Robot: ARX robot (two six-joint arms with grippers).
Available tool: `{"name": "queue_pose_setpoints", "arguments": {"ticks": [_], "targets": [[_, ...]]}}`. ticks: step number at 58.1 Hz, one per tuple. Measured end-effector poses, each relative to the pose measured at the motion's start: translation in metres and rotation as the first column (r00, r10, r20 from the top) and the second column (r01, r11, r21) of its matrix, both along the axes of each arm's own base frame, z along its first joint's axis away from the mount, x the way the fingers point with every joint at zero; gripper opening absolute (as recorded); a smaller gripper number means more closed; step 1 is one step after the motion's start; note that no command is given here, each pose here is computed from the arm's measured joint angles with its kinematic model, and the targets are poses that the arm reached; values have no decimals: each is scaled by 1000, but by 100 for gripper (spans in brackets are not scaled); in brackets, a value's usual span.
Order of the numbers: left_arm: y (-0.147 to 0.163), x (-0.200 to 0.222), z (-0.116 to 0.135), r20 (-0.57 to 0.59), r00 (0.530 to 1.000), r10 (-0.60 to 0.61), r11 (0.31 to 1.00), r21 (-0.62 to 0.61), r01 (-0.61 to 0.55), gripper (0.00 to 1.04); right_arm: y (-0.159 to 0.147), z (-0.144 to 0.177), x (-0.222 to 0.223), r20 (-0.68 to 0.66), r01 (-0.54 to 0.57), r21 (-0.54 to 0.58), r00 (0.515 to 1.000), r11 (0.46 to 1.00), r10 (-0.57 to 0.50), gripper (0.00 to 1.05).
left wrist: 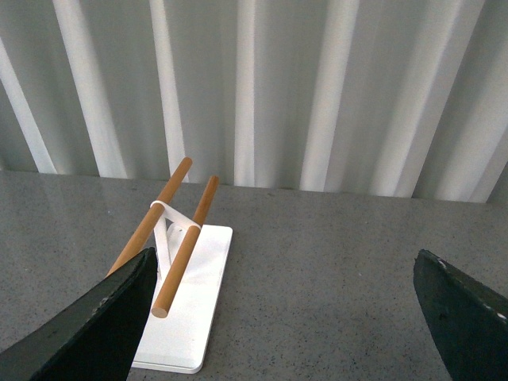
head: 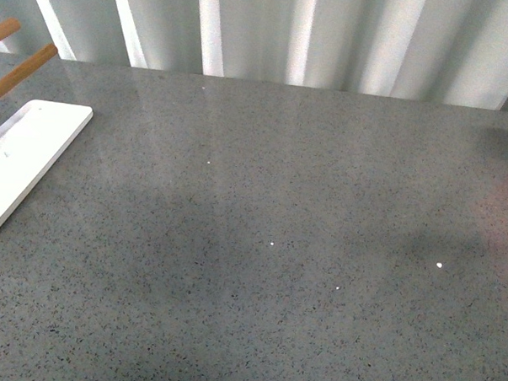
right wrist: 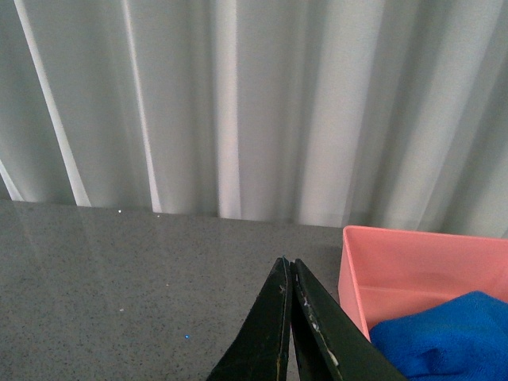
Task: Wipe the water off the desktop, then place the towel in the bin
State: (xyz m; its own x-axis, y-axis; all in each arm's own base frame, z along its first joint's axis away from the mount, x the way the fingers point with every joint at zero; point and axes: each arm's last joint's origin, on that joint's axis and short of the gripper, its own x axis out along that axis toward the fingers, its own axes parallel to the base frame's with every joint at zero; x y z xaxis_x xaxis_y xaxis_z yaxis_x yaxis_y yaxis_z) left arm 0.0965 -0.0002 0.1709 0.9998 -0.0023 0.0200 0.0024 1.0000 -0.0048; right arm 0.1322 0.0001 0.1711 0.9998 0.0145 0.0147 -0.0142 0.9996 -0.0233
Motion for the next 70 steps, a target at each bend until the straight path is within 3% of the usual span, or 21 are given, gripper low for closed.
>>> {"name": "queue_pose_setpoints", "arguments": {"ticks": [70], "targets": [[0, 0, 0, 1, 1000, 0, 1000, 0, 0, 98, 0, -1, -35, 1, 12, 9, 1000, 1000, -12, 4]]}}
